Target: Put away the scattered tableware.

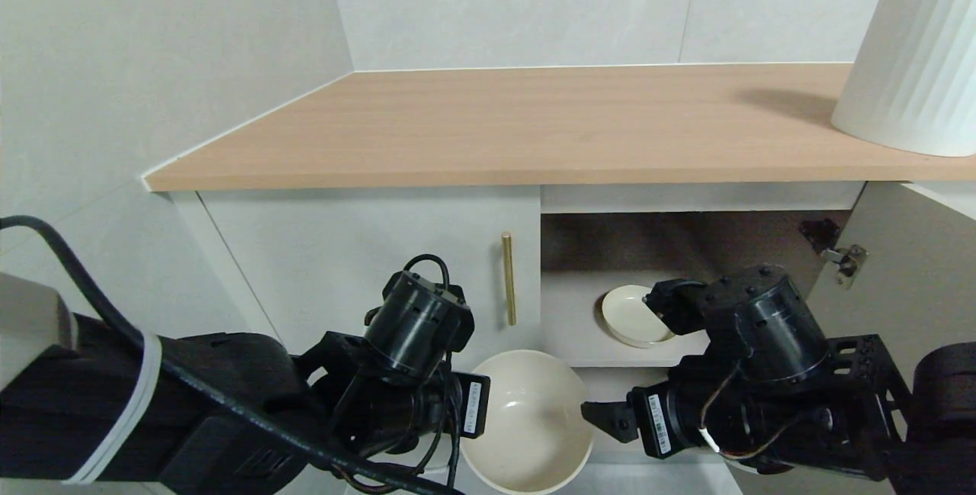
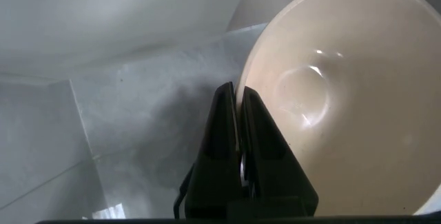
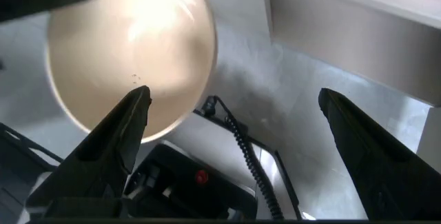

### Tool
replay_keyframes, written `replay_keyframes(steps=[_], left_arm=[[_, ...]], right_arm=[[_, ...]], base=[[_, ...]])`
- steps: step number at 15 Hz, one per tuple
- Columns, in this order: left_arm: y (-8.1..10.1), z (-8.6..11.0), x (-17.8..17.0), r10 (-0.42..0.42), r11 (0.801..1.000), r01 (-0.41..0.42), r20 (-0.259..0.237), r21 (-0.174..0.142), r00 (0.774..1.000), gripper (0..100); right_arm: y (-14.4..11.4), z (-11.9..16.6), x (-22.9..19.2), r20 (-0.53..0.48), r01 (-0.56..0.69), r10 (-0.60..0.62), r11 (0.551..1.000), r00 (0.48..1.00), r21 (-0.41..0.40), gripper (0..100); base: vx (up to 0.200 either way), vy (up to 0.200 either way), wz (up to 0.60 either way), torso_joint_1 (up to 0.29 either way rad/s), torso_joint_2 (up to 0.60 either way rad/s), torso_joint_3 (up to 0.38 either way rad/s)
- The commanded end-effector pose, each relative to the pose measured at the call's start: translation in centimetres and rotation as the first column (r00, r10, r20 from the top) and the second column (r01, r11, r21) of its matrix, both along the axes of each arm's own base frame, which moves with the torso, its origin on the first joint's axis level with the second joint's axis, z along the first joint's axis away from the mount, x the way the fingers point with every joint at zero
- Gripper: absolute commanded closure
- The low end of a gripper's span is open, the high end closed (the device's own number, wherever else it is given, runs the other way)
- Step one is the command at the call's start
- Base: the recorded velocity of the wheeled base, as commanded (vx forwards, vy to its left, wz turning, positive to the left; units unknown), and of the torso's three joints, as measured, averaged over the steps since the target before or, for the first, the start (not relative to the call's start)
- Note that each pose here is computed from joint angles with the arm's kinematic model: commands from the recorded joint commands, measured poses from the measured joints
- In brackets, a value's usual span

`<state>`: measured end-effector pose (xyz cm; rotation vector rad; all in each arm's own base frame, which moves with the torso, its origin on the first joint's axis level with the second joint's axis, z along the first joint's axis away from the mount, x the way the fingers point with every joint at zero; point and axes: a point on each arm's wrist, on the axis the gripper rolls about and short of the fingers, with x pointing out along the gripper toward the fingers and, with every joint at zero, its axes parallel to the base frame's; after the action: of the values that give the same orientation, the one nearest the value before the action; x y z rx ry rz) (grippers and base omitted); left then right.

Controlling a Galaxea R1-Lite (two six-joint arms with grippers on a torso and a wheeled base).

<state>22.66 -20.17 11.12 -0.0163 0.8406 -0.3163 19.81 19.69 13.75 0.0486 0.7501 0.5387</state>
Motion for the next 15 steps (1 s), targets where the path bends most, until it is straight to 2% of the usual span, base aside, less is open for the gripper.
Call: replay_keyframes(steps=[1, 5, 7, 8, 15], left_arm=[[-0.2, 0.6, -0.5, -0.015, 1.0, 0.016, 0.016, -0.014, 1.0, 100], [-0.6, 1.3, -1.6, -0.051, 0.998, 0.052, 0.032, -0.028, 0.998, 100], [-0.6, 1.1, -1.8, -0.05, 0.999, 0.051, 0.031, -0.016, 0.998, 100], [-0.7, 1.0, -1.7, -0.048, 0.999, 0.049, 0.029, -0.011, 0.998, 100], [-0.7, 0.9, -1.7, -0.047, 0.999, 0.048, 0.027, -0.008, 0.999, 100]], right_arm=[[0.5, -1.2, 0.4, -0.022, -0.001, 0.0, 0.999, 1.0, -0.035, 0], [0.8, -1.9, 0.8, -0.025, 0.019, -0.021, 0.998, 0.999, -0.061, 0], [0.8, -1.9, 0.8, -0.024, 0.021, -0.022, 0.998, 0.999, -0.06, 0], [0.8, -1.9, 0.8, -0.024, 0.021, -0.022, 0.998, 0.999, -0.06, 100], [0.8, -2.0, 0.7, -0.026, 0.019, -0.021, 0.998, 0.999, -0.062, 100]], base=[[0.0, 0.0, 0.0, 0.0, 0.0, 0.0], [0.0, 0.0, 0.0, 0.0, 0.0, 0.0], [0.0, 0.0, 0.0, 0.0, 0.0, 0.0], [0.0, 0.0, 0.0, 0.0, 0.0, 0.0], [0.0, 0.0, 0.0, 0.0, 0.0, 0.0]])
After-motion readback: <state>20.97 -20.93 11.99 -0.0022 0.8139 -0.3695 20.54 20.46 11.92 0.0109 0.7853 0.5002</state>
